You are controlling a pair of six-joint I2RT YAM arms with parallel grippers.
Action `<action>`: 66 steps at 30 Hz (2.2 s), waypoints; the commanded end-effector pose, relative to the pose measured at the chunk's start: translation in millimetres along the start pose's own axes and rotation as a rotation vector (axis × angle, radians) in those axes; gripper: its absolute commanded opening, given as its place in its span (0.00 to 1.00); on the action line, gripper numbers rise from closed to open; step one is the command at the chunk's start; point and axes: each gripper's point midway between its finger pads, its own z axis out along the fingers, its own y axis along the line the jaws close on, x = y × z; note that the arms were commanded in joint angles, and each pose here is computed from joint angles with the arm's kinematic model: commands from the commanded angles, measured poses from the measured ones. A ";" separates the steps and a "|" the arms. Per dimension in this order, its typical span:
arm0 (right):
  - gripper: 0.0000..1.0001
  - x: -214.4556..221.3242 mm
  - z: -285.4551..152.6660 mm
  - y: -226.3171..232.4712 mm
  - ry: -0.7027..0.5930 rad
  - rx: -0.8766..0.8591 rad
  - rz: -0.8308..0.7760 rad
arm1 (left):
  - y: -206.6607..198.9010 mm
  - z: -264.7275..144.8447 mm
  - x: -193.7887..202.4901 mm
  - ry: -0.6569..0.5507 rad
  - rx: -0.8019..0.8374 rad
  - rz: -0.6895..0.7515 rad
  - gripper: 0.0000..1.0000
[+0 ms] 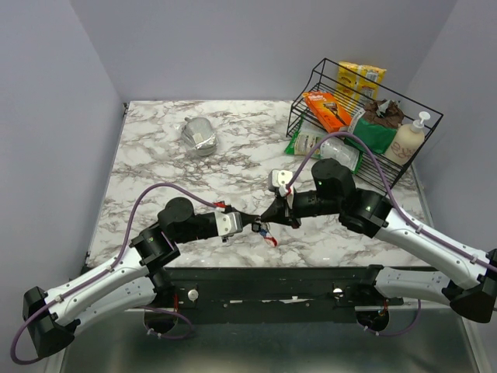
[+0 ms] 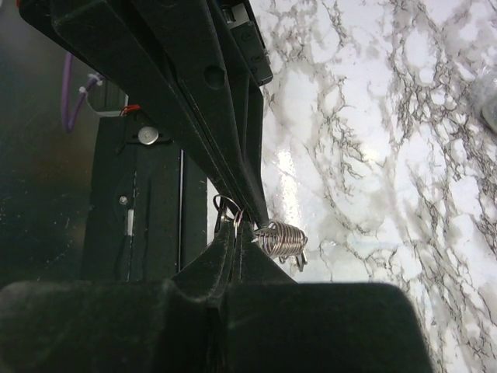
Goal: Put the keys on the keyring
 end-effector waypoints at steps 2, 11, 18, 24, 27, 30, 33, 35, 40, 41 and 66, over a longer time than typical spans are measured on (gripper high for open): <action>0.00 -13.7 -4.6 -13.2 -0.032 0.089 0.002 | 9.3 -3.9 -24.5 -0.068 -0.042 0.061 0.02; 0.00 -22.9 -13.2 -11.8 -0.103 0.116 -0.041 | 33.2 -12.9 -15.5 -0.006 -0.189 0.046 0.29; 0.01 -22.6 -14.9 -12.0 -0.115 0.124 -0.050 | 51.4 -23.1 -14.1 0.044 -0.308 -0.025 0.53; 0.00 -22.2 -16.3 -12.9 -0.117 0.134 -0.055 | 63.6 -28.6 -22.2 0.047 -0.394 -0.141 0.77; 0.00 -22.3 -17.1 -12.9 -0.119 0.136 -0.059 | 65.4 -28.6 -27.4 0.075 -0.398 -0.200 0.81; 0.01 -22.2 -17.6 -11.7 -0.121 0.133 -0.062 | 66.5 -25.3 -33.1 0.108 -0.390 -0.270 0.81; 0.00 -19.7 -16.9 -10.7 -0.118 0.128 -0.063 | 60.9 -16.9 -29.1 0.164 -0.333 -0.304 0.82; 0.00 -19.6 -17.2 -11.4 -0.118 0.133 -0.064 | 53.5 -8.1 -39.2 0.151 -0.263 -0.352 0.81; 0.00 -16.4 -19.9 -13.3 -0.124 0.156 -0.066 | 33.5 3.2 -63.4 0.095 -0.069 -0.399 0.79; 0.00 -18.6 -22.3 -13.2 -0.137 0.164 -0.068 | 27.7 4.5 -66.7 0.084 -0.012 -0.428 0.78; 0.00 -40.8 -40.9 -2.0 -0.384 0.199 -0.035 | 14.9 4.2 -74.4 -0.017 0.211 -0.555 0.59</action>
